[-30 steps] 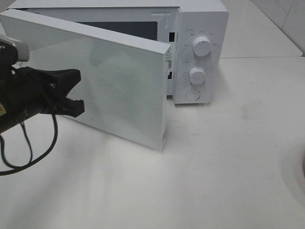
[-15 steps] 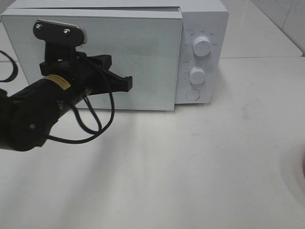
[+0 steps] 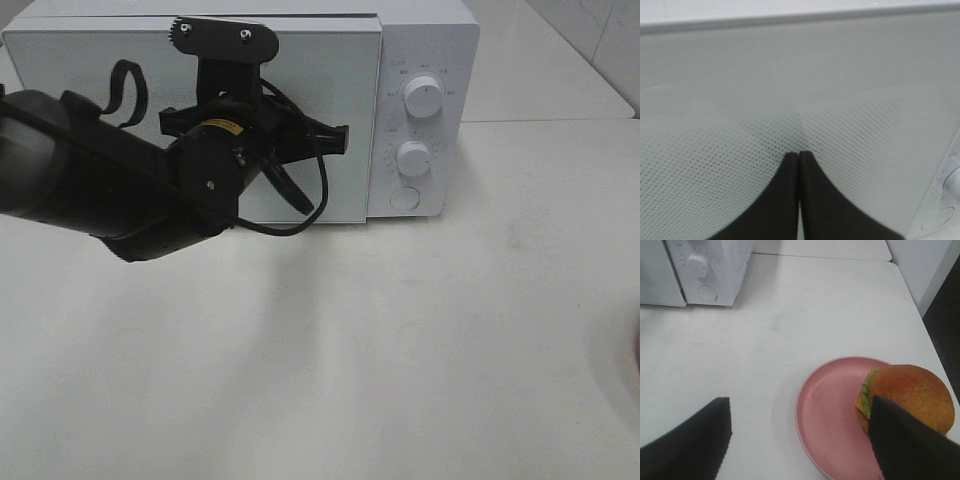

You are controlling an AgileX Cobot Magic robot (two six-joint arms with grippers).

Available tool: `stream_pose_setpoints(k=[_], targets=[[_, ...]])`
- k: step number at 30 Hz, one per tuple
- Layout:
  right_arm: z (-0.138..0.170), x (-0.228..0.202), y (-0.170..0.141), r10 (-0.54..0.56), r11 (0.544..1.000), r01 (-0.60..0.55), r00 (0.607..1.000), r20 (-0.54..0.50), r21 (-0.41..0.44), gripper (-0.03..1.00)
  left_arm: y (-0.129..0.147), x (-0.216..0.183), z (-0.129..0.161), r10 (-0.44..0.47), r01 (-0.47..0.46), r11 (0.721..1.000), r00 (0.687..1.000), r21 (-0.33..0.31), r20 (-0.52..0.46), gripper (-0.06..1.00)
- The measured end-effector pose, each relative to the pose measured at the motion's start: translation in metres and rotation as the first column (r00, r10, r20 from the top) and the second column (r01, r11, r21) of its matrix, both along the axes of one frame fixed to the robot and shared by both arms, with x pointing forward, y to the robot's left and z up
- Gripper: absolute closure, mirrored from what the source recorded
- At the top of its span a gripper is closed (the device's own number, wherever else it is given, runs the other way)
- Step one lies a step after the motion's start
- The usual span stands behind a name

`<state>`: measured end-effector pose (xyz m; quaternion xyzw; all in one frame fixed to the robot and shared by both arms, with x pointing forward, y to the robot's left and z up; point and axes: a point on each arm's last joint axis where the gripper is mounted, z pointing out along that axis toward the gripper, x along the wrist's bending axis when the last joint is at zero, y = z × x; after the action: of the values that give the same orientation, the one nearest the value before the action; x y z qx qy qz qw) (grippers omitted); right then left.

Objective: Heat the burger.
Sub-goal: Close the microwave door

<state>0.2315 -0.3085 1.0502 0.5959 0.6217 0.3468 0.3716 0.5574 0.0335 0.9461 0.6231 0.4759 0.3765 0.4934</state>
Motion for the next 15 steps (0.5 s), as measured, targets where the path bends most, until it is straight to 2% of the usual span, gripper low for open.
stream_pose_setpoints(k=[7, 15], targets=[[0.000, 0.000, 0.000, 0.000, 1.000, 0.000, 1.000, 0.000, 0.000, 0.22, -0.013, 0.010, -0.004, -0.013, 0.012, 1.000, 1.000, -0.014, -0.028, 0.94], [0.000, 0.000, 0.000, 0.000, 1.000, 0.000, 1.000, 0.000, 0.000, 0.22, -0.016, 0.010, -0.003, -0.045, 0.046, 0.999, 0.998, 0.020, -0.044, 0.94]])
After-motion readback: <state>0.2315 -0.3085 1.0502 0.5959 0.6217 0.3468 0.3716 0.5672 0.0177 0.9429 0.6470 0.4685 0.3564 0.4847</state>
